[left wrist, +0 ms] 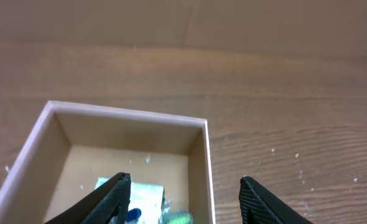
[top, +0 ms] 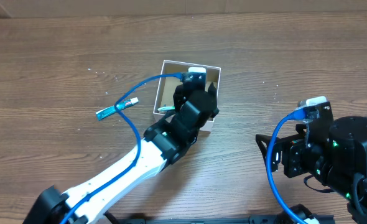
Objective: Pack container
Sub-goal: 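Lower the bottle into the box and open the left gripper, then move the left gripper back over the teal toothpaste tube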
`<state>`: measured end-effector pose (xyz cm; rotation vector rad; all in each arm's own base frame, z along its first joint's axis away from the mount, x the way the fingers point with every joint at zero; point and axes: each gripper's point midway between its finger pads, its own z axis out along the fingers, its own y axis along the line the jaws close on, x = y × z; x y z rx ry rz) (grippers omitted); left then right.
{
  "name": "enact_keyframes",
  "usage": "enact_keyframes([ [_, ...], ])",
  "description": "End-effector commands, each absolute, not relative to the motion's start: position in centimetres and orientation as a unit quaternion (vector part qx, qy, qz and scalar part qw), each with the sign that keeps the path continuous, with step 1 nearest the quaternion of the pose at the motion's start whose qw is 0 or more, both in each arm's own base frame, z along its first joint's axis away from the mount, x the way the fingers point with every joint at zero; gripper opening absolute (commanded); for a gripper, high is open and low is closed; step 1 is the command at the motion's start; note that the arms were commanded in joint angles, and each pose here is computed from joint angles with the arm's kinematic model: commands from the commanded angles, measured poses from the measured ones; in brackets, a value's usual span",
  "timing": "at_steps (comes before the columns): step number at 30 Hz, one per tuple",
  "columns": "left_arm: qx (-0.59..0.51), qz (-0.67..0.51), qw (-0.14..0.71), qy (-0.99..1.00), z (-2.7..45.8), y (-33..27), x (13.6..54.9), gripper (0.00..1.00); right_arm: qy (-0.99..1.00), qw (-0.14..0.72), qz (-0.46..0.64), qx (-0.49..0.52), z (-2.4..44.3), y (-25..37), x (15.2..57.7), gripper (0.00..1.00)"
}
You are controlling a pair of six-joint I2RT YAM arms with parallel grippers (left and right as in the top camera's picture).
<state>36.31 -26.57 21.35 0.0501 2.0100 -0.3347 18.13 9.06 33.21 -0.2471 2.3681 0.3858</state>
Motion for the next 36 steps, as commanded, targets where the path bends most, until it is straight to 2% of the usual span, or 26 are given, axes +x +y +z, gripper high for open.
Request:
enact_keyframes([
  [1,0.030,-0.126,0.591,0.796,28.1,-24.7,35.6,0.61,0.916,0.360,0.147,-0.093,33.3,9.0,18.2,1.00],
  [7,-0.028,-0.057,0.614,0.786,30.6,-19.3,34.7,0.64,0.916,0.360,0.147,-0.093,33.3,9.0,18.2,1.00],
  [13,-0.114,0.018,0.552,0.826,27.6,-11.2,34.1,0.66,0.916,0.360,0.147,-0.093,33.3,9.0,18.2,1.00],
  [14,-0.118,0.025,0.535,0.836,26.9,-9.8,34.2,0.69,0.916,0.360,0.147,-0.093,33.3,9.0,18.2,1.00],
  [20,-0.033,0.019,0.477,0.878,24.8,-6.1,35.7,0.73,0.916,0.360,0.147,-0.093,33.3,9.0,18.2,1.00],
  [25,0.080,0.010,0.451,0.889,23.6,-3.0,36.5,0.76,0.916,0.360,0.147,-0.093,33.3,9.0,18.2,1.00],
  [27,0.120,-0.006,0.440,0.890,22.8,-2.3,36.5,0.85,0.916,0.360,0.147,-0.093,33.3,9.0,18.2,1.00],
  [29,0.135,-0.021,0.423,0.896,21.5,-1.2,36.7,0.89,0.916,0.360,0.147,-0.093,33.3,9.0,18.2,1.00],
  [36,0.174,-0.035,0.349,0.920,15.6,-0.1,37.5,0.91,0.916,0.360,0.147,-0.093,33.3,9.0,18.2,1.00],
])
